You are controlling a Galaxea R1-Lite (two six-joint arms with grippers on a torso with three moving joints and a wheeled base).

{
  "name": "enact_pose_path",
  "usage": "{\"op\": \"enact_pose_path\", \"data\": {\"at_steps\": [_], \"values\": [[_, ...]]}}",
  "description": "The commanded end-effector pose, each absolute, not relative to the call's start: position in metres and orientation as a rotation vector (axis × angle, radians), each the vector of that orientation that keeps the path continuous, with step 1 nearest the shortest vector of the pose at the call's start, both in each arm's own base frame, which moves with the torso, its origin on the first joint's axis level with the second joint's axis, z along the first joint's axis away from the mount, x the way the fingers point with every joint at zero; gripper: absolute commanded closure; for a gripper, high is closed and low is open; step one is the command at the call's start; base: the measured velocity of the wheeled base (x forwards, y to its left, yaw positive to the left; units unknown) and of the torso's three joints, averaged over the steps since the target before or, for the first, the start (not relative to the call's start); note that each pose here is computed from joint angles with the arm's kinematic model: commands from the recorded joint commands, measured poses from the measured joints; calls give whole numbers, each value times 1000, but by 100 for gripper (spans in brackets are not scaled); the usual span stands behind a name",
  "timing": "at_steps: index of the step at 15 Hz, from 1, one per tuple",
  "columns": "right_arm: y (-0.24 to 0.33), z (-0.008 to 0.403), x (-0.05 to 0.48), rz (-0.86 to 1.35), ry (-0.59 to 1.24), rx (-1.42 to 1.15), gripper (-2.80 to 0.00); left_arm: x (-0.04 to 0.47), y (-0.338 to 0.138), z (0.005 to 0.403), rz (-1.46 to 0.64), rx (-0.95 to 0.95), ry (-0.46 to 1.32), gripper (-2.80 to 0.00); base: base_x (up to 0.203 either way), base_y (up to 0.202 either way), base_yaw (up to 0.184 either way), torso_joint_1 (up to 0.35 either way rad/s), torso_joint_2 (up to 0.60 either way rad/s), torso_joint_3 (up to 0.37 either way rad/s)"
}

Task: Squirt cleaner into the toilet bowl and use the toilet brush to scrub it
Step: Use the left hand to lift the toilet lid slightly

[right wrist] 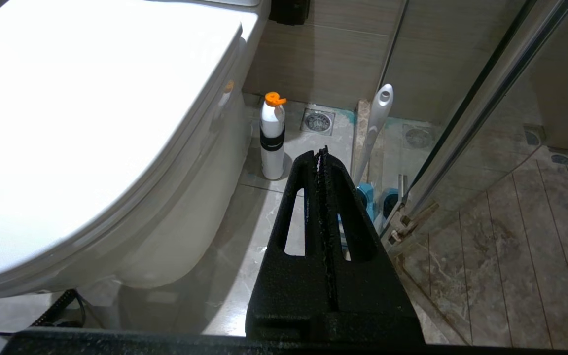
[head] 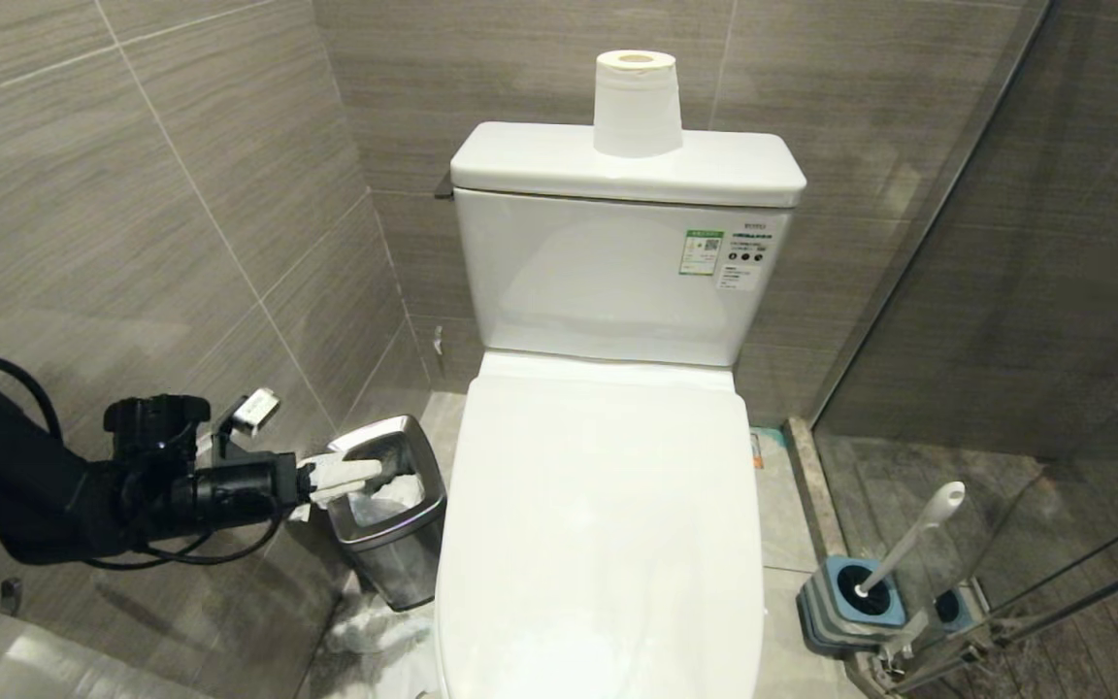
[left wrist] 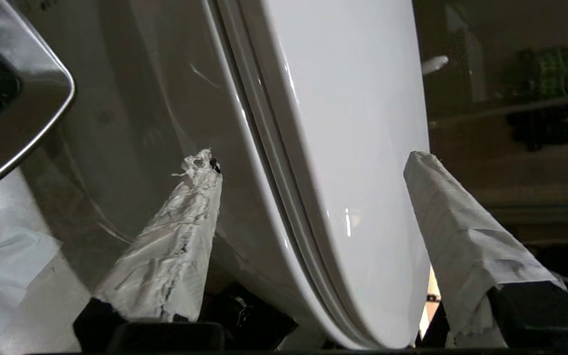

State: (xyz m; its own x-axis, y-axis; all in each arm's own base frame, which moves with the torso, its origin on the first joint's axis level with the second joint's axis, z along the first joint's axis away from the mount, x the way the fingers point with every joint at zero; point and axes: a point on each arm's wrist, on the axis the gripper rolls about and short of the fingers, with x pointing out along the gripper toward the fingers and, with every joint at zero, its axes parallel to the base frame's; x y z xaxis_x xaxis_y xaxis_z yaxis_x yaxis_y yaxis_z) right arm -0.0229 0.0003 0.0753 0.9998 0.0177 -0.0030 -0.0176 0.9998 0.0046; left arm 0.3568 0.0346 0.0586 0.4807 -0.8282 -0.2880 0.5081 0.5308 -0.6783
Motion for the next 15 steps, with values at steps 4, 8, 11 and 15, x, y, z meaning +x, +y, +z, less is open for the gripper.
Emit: {"op": "enact_pose_path", "data": {"at_steps": [4, 8, 11, 15], "values": [[0, 75, -23, 18, 3, 5, 0, 334, 45, 25, -969, -566, 653, -280, 0, 0, 0, 0, 0, 0], [0, 75, -23, 18, 3, 5, 0, 334, 31, 11, -992, -536, 661, -280, 0, 0, 0, 0, 0, 0], [0, 75, -23, 18, 3, 5, 0, 334, 14, 9, -944, -477, 699, -280, 0, 0, 0, 0, 0, 0], [0, 75, -23, 18, 3, 5, 0, 322, -8, 13, -947, -440, 742, -280, 0, 0, 0, 0, 0, 0]]}}
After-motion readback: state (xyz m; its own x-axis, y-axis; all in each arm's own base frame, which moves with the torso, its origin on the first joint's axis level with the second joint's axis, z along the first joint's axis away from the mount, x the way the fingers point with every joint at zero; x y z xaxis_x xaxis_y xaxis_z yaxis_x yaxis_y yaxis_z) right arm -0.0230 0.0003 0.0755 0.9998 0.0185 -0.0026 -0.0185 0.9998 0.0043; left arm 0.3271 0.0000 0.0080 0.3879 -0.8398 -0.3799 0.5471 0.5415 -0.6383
